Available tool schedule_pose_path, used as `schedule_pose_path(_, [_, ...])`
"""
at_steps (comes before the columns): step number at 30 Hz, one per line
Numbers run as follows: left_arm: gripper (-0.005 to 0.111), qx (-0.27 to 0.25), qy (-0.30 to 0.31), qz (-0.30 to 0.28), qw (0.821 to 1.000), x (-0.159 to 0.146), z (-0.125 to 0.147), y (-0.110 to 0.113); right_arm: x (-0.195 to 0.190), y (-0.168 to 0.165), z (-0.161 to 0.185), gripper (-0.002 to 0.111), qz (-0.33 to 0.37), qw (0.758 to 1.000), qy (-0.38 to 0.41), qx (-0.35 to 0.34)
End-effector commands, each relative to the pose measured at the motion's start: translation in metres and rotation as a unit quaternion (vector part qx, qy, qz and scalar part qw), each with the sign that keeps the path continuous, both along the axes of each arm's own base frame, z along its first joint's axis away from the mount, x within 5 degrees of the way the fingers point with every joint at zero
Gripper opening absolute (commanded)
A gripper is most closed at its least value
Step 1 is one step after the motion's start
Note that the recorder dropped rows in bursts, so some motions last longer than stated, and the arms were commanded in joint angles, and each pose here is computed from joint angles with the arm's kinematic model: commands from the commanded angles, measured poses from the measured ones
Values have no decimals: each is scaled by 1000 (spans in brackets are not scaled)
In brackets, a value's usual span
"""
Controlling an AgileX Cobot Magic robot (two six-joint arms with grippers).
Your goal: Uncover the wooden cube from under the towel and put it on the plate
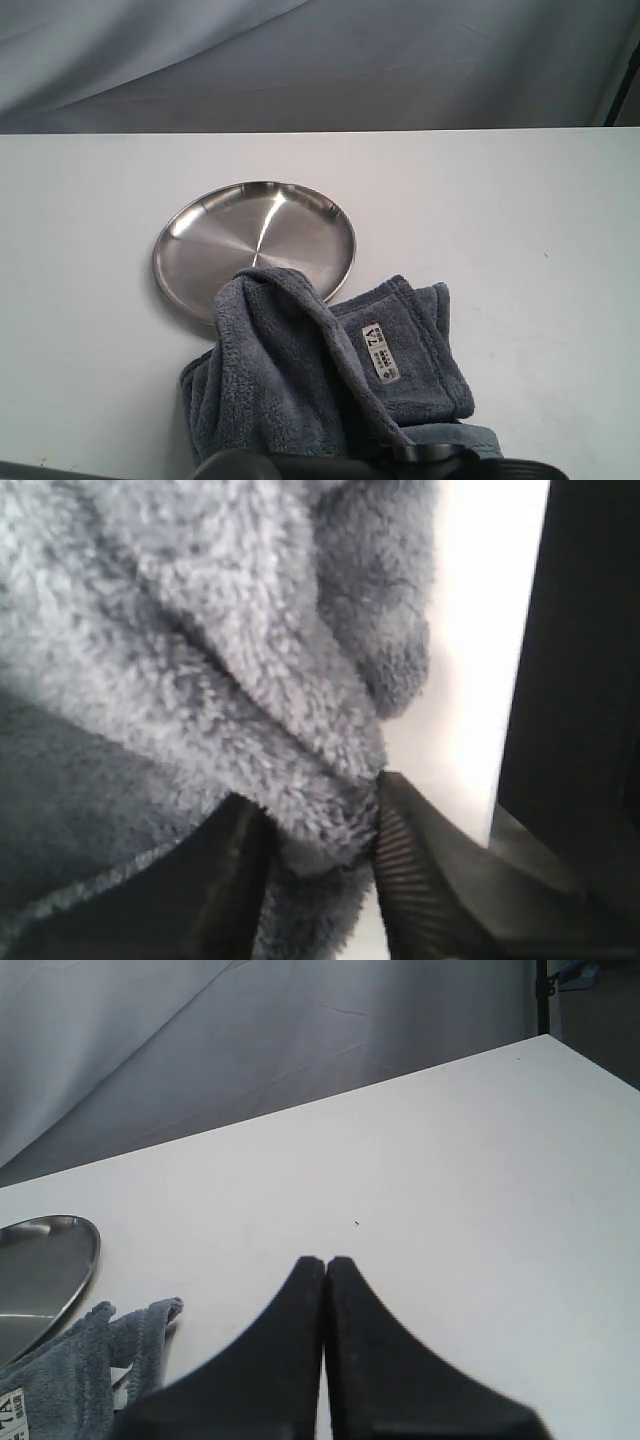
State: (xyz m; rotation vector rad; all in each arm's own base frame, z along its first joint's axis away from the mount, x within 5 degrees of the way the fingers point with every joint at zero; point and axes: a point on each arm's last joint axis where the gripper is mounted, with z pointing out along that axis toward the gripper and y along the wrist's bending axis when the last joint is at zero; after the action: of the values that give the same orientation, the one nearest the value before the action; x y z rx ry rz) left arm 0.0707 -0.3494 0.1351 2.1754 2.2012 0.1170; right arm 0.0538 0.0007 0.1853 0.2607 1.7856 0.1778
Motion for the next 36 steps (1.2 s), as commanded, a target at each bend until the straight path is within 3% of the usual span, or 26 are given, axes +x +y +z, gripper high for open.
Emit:
schedule_pose_path(1, [19, -20, -4, 6, 1000, -1, 3, -3, 0, 0, -1, 0, 1, 1000, 3, -7])
schedule_pose_path(8, [1, -34, -10, 15, 999, 0, 20, 0, 0, 0, -1, 0, 1, 1000, 3, -7])
schedule_pose_path(15, [0, -116, -116, 56, 985, 15, 83, 12, 0, 0, -1, 0, 1, 1000, 3, -7])
schedule_pose_path(19, [0, -162, -137, 87, 973, 17, 119, 26, 0, 0, -1, 0, 1, 1000, 3, -7])
schedule_pose_path(24, [0, -143, -157, 133, 968, 16, 149, 54, 0, 0, -1, 0, 1, 1000, 3, -7])
schedule_pose_path(29, [0, -168, -169, 137, 962, 16, 171, 69, 0, 0, -1, 0, 1, 1000, 3, -7])
schedule_pose_path(36, [0, -147, -248, 155, 945, 25, 191, 91, 0, 0, -1, 0, 1, 1000, 3, -7])
